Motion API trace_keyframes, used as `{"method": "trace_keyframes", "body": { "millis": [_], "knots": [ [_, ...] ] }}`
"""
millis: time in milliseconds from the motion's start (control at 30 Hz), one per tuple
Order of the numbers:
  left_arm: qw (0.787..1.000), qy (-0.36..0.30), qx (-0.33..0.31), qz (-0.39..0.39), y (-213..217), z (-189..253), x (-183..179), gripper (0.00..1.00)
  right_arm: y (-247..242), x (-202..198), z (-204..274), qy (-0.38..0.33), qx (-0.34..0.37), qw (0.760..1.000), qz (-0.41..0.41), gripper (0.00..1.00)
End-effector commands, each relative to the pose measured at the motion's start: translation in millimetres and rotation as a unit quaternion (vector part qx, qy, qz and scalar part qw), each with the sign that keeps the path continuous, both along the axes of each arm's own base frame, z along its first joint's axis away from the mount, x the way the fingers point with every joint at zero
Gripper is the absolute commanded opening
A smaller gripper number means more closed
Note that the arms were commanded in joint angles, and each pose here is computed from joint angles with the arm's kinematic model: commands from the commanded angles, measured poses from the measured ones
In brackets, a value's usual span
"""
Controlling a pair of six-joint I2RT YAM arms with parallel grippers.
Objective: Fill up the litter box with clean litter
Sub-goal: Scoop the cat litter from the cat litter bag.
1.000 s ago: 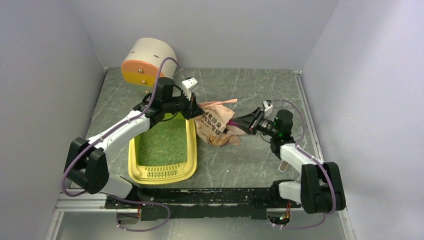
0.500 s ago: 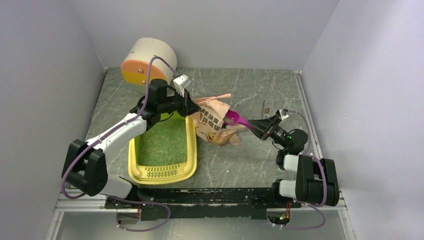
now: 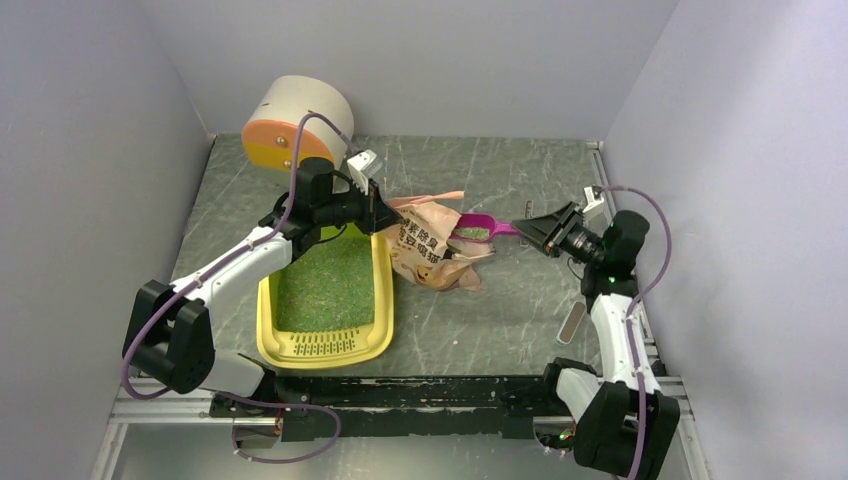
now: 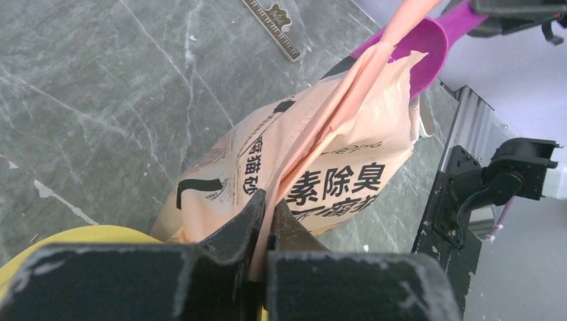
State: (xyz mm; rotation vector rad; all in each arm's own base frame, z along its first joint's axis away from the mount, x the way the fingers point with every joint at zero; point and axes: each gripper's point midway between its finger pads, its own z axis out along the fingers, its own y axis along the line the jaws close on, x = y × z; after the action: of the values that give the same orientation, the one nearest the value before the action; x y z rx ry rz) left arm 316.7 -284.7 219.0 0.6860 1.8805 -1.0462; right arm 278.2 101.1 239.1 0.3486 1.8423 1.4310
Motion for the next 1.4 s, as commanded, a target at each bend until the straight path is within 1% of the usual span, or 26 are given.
{"method": "trace_keyframes", "body": {
  "millis": [0,67,200,300,367,500,667,767,800,867,1000,1067,1133,1167,1267,1333,1367],
  "knots": [
    [0.996,-0.066,-0.037,-0.046,-6,47,-8,0.05,-2,-13,-41,0.082,-0.095,0.992,0.023,0.00],
    [0.995,-0.069,-0.038,-0.057,-9,48,-11,0.05,4,-10,-43,0.089,-0.136,0.986,0.032,0.00],
    [0.995,-0.067,-0.039,-0.068,-15,50,-15,0.05,40,-7,-43,0.088,-0.215,0.970,0.075,0.00],
    [0.995,-0.070,-0.035,-0.070,-19,52,-17,0.05,56,4,-43,0.082,-0.295,0.950,0.060,0.00],
    [0.995,-0.071,-0.035,-0.064,-19,54,-16,0.05,66,8,-43,0.080,-0.334,0.937,0.065,0.00],
    [0.996,-0.071,-0.030,-0.034,-14,54,-10,0.05,78,11,-53,0.095,-0.422,0.899,0.066,0.00],
    [0.996,-0.074,-0.031,-0.039,-14,56,-12,0.05,82,7,-63,0.110,-0.493,0.861,0.065,0.00],
    [0.996,-0.076,-0.032,-0.040,-14,57,-13,0.05,70,6,-62,0.122,-0.558,0.820,0.035,0.00],
    [0.996,-0.077,-0.033,-0.039,-13,58,-13,0.05,69,5,-59,0.121,-0.572,0.811,0.027,0.00],
    [0.996,-0.077,-0.034,-0.039,-13,57,-14,0.05,70,5,-57,0.117,-0.586,0.801,0.020,0.00],
    [0.996,-0.077,-0.032,-0.035,-12,55,-13,0.05,72,4,-63,0.120,-0.621,0.774,0.011,0.00],
    [0.997,-0.073,-0.027,-0.029,-10,51,-12,0.05,76,5,-69,0.121,-0.624,0.772,0.016,0.00],
    [0.998,-0.064,-0.015,-0.012,-7,41,-8,0.05,84,6,-79,0.121,-0.616,0.778,0.031,0.00],
    [0.998,-0.058,-0.001,0.000,-3,32,-4,0.05,97,10,-86,0.109,-0.600,0.792,0.047,0.00],
    [0.999,-0.040,0.021,0.014,2,7,1,0.05,120,4,-113,0.115,-0.573,0.804,0.109,0.00],
    [0.999,-0.037,0.018,0.005,0,4,0,0.05,131,6,-121,0.114,-0.557,0.813,0.122,0.00],
    [0.999,-0.038,0.015,0.006,-1,4,0,0.05,137,6,-122,0.110,-0.542,0.823,0.133,0.00]
  ]
}}
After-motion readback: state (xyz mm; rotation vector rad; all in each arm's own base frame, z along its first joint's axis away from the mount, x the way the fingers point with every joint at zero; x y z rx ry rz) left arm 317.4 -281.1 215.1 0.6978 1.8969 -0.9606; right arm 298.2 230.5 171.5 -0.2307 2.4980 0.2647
